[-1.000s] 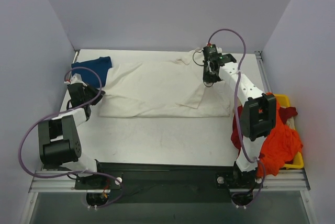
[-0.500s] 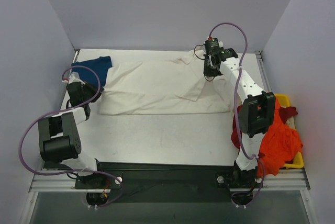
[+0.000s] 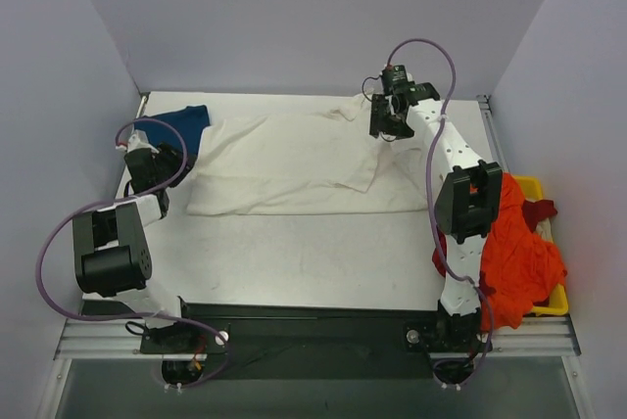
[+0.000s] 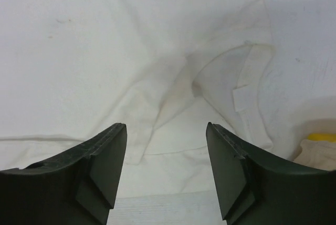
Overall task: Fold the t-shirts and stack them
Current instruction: Fold the flattened tshirt in 1/3 of the way
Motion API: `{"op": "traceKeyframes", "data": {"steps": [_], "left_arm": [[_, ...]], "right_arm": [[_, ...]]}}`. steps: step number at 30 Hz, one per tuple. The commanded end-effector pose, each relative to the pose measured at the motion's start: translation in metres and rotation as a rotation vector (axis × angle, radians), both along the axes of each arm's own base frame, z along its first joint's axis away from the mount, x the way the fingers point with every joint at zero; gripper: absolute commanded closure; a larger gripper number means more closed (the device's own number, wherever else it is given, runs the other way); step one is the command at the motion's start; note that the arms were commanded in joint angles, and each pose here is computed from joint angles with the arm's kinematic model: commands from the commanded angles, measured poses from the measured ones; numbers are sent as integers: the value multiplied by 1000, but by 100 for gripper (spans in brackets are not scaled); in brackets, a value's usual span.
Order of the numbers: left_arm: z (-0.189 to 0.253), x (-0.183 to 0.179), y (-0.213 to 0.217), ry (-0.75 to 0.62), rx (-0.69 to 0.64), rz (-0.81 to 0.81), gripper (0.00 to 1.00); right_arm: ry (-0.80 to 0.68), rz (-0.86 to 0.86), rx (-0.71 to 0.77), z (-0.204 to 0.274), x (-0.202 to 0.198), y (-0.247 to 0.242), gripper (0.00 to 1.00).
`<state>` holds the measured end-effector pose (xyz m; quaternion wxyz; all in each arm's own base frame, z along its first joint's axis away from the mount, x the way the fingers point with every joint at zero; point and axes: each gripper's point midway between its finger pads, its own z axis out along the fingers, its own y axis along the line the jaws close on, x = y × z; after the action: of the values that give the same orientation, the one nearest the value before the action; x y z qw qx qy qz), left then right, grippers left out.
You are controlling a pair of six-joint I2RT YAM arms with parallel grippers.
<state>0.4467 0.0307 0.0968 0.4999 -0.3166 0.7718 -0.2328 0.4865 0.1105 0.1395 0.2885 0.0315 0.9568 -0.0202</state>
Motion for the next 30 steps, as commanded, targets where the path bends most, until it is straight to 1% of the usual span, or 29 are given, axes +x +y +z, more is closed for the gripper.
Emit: {"op": "traceKeyframes", "data": {"steps": [1,2,3,5,6,7,8,9,10,12,13,14,16,18,19,23,27,30], "left_arm": [[42,9,5,-81,97,39,39],[44,4,2,-69,126,36,37],[47,3,-9,-70,144,16,36],[49,-1,-21,-71,192,1,34],[49,-2,-29,-71,206,-14,34],[49,-3,-51,-72,225,-54,34],[45,-4,-64,-67,241,-85,33],[42,-5,-78,-65,242,-119,32],[39,-7,-98,-71,231,-176,32],[25,-6,-115,-62,190,-226,32],[21,-6,-125,-65,148,-261,32],[6,-5,-128,-33,131,-276,32],[-4,-6,-134,-27,95,-301,32],[-24,-10,-136,8,60,-305,32],[-24,-10,-140,-4,41,-321,32],[-53,-18,-140,62,-55,-323,32],[-70,-29,-125,103,-74,-278,32],[-72,-36,-122,101,-96,-258,32]], "right_arm": [[-25,19,25,19,8,-3,36],[-28,12,30,21,8,-6,28],[-27,8,32,23,5,-8,26],[-15,-6,27,20,-3,-11,24],[-28,-10,35,27,-8,-11,23],[14,-16,37,11,-19,-12,23],[8,-15,48,8,-22,-10,23],[4,-17,63,8,-29,-10,23],[57,-21,64,-13,-44,-11,23],[47,-15,128,-21,-53,-2,23],[98,-12,135,-42,-69,-3,23],[85,-5,177,-45,-69,5,23],[104,-3,204,-55,-77,7,23],[135,-5,225,-72,-86,10,23],[146,-10,226,-77,-89,10,24],[194,-30,218,-97,-102,6,25],[233,-57,195,-110,-123,-2,25],[248,-71,179,-115,-133,-7,25]]}}
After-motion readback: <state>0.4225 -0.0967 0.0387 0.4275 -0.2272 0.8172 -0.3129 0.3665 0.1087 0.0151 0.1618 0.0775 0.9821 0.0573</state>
